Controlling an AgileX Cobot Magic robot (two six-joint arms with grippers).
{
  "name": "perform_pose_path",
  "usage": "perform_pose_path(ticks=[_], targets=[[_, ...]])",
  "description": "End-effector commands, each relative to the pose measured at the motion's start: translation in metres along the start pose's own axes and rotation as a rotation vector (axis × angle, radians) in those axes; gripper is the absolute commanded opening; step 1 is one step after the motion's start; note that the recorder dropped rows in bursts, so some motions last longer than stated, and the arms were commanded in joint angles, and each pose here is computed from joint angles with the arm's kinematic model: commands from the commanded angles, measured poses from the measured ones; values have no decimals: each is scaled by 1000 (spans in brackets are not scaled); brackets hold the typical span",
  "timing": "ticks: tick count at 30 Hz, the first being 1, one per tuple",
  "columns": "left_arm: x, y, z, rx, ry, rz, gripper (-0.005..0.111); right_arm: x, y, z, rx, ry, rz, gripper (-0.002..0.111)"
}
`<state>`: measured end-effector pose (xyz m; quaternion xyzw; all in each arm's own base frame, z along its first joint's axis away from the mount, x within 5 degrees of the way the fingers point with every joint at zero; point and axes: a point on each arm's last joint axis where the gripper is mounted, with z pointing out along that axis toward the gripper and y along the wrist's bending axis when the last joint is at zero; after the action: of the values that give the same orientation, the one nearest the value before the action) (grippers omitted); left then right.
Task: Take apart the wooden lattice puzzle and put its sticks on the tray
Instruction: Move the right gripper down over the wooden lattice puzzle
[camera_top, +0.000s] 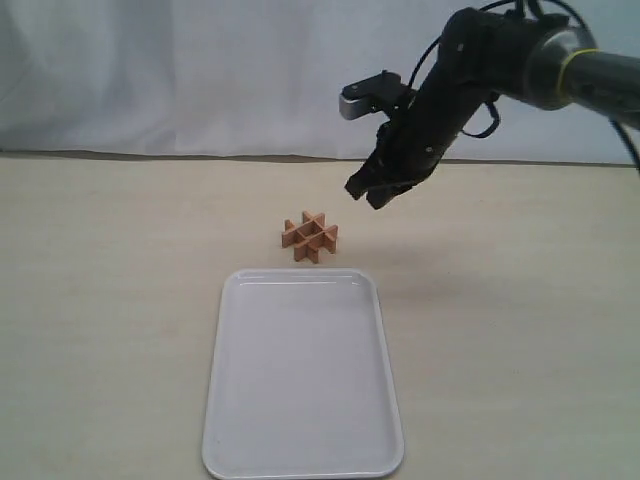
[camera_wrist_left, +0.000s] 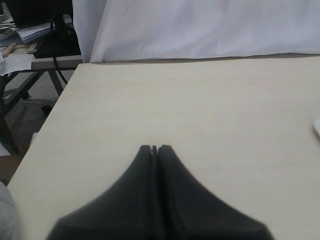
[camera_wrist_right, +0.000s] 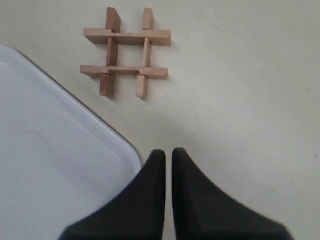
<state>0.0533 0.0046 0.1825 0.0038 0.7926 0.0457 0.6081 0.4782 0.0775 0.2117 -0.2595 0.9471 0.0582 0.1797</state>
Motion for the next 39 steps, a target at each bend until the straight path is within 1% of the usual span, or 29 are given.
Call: perform_pose_path(ticks=[1, 4, 8, 10, 13, 17, 22, 32, 39], targets=[[-1, 0, 0, 0, -16, -2, 0, -12, 0, 28, 8, -2, -68, 6], [-1, 0, 0, 0, -16, -2, 0, -19, 1, 39, 52, -7, -121, 17], [-1, 0, 0, 0, -16, -2, 0, -23, 4, 48, 121, 37, -254, 36], [-1, 0, 0, 0, -16, -2, 0, -24, 7, 51, 149, 60, -336, 41], [-1, 0, 0, 0, -16, -2, 0, -24, 10, 59, 175, 85, -449, 42], [-1, 0, 0, 0, -16, -2, 0, -26, 15, 73, 222, 100, -545, 43], [-1, 0, 0, 0, -16, -2, 0, -24, 19, 84, 218, 130, -668, 43], [-1, 0, 0, 0, -16, -2, 0, -26, 27, 87, 196, 154, -973, 43], [-1, 0, 0, 0, -16, -2, 0, -30, 30, 90, 190, 116, -1077, 42]])
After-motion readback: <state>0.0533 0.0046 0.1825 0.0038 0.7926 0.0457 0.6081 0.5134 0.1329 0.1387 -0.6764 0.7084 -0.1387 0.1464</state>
